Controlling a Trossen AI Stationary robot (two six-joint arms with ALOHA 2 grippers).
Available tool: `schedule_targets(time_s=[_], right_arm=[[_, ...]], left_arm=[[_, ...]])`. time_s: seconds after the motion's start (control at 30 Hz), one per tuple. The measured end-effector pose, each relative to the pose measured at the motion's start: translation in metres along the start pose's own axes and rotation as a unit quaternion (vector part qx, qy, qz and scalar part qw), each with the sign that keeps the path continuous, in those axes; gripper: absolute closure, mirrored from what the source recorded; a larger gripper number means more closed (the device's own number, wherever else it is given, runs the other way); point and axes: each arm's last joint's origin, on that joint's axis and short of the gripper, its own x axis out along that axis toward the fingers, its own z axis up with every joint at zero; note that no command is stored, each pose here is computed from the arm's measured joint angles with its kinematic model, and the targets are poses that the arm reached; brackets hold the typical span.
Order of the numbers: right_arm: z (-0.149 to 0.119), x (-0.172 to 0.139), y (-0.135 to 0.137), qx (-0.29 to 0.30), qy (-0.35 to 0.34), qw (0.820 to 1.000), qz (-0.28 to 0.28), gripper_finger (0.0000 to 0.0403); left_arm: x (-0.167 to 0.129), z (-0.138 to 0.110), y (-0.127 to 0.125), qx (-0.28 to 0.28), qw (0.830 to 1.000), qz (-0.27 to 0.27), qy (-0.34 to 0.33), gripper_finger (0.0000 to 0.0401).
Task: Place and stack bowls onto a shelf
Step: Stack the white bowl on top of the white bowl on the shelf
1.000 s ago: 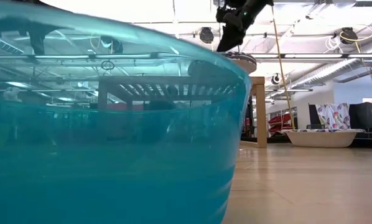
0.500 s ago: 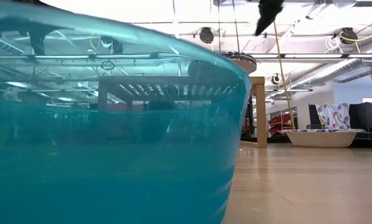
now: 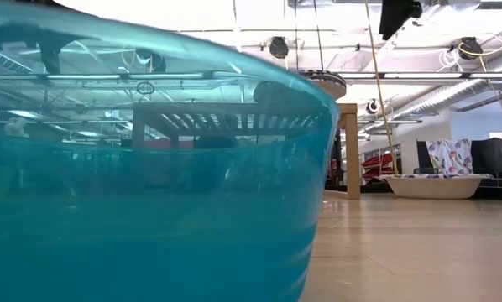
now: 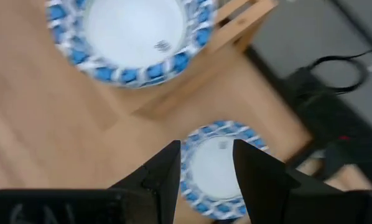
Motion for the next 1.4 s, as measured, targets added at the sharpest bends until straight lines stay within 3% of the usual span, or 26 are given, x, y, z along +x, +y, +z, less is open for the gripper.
schedule_targets(time_s=[0.23,0.53,0.73,1.13,1.4], right_arm=[[-0.023,0.024,0.006,-0.011,0.059,0.997,0.053,0.0261],[-0.059,0.071,0.01,-0.05,0.163,0.984,0.057,0.0261],[-0.081,0.108,0.011,-0.083,0.24,0.965,0.06,0.0261],[-0.115,0.172,0.011,-0.153,0.276,0.945,0.081,0.0261],[-0.126,0.196,0.011,-0.233,0.244,0.936,0.1,0.0261]], left_arm=[[0.0,0.0,0.0,-0.001,1.0,-0.003,0.0,0.0377],[0.0,0.0,0.0,-0.003,1.0,-0.006,0.0,0.0377],[0.0,0.0,0.0,-0.003,1.0,-0.006,0.0,0.0377],[0.0,0.0,0.0,-0.023,1.0,-0.006,0.0,0.0377],[0.0,0.0,0.0,-0.026,1.0,-0.006,0.0,0.0377]])
